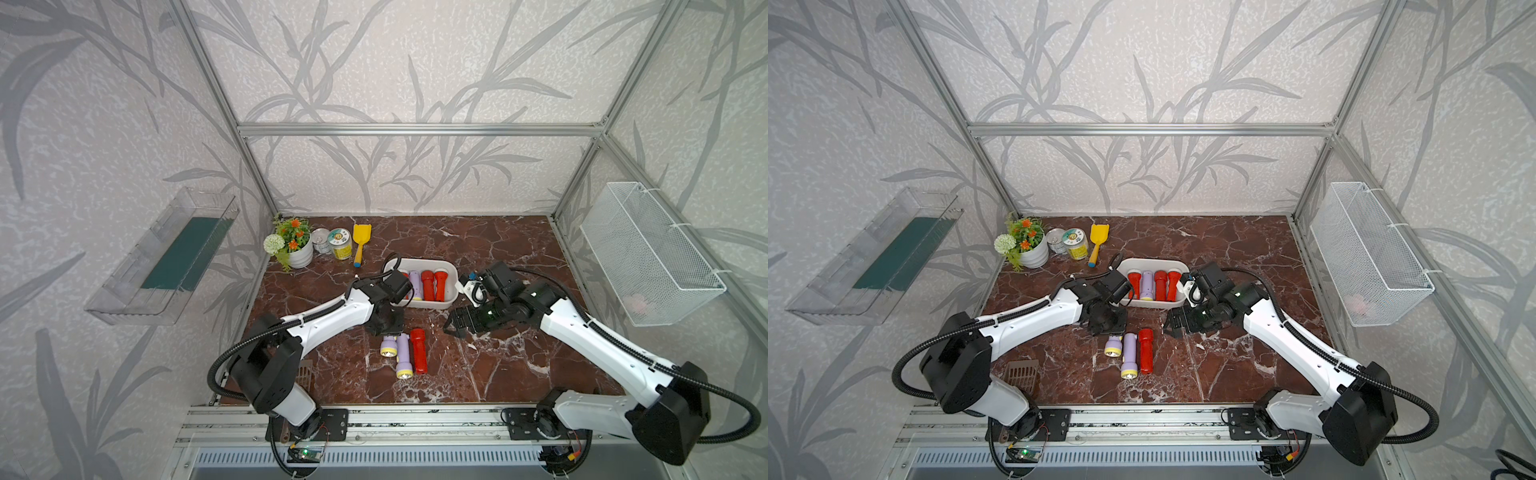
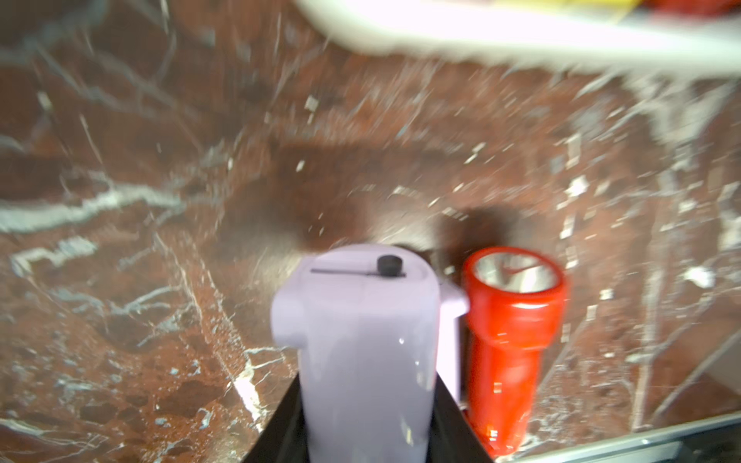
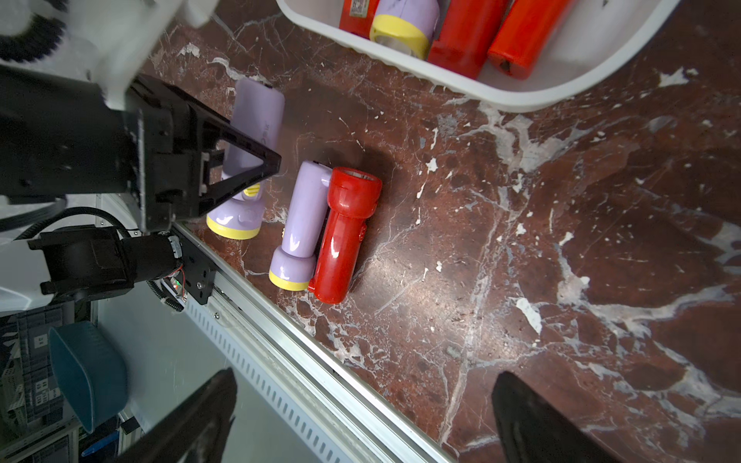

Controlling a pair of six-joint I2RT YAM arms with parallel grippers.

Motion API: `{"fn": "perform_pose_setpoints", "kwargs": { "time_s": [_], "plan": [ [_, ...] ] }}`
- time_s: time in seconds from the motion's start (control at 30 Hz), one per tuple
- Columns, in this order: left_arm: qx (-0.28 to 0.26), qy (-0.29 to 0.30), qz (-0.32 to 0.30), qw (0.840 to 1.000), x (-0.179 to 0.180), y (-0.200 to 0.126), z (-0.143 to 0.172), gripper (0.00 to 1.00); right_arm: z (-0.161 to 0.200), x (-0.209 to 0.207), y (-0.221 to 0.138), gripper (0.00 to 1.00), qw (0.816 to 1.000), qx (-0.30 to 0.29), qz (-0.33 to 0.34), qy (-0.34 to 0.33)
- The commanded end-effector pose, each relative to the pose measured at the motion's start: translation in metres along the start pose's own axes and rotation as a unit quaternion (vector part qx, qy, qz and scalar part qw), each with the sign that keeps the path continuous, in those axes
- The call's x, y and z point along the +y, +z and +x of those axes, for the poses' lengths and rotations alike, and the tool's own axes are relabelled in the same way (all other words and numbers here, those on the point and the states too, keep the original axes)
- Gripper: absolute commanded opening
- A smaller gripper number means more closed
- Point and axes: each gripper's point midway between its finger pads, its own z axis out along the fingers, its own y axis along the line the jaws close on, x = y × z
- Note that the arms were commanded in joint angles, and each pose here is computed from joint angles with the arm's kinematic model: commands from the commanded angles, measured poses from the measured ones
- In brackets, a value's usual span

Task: Put the flashlights into the storage boxes
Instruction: Pick up the flashlight from the center of the board, then place the flashlight at the storage box.

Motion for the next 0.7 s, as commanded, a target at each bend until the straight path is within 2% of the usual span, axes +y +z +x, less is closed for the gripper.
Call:
{"fn": "perform_pose_setpoints", "kwargs": {
  "time_s": [0.0,0.17,0.37,0.67],
  "plan": [
    [0.004,0.032,-0.031,0.999,0.001,-0.014,-0.009,0.26,-0.003,0.002,-0.012,0.99,1.000,-0.010,0.008,-0.012],
    [-0.008,0.064,-0.033,0.997,-0.014,-0.026,-0.039,0.26,-0.006,0.002,-0.018,0.99,1.000,-0.024,0.007,-0.015],
    [-0.016,0.091,-0.035,0.995,-0.026,-0.026,-0.074,0.26,-0.015,0.001,-0.024,0.99,0.999,-0.042,0.011,-0.016],
    [-0.026,0.086,-0.007,0.996,-0.029,-0.016,-0.128,0.26,-0.056,0.001,-0.035,0.99,0.996,-0.086,0.013,-0.016]
  ]
}}
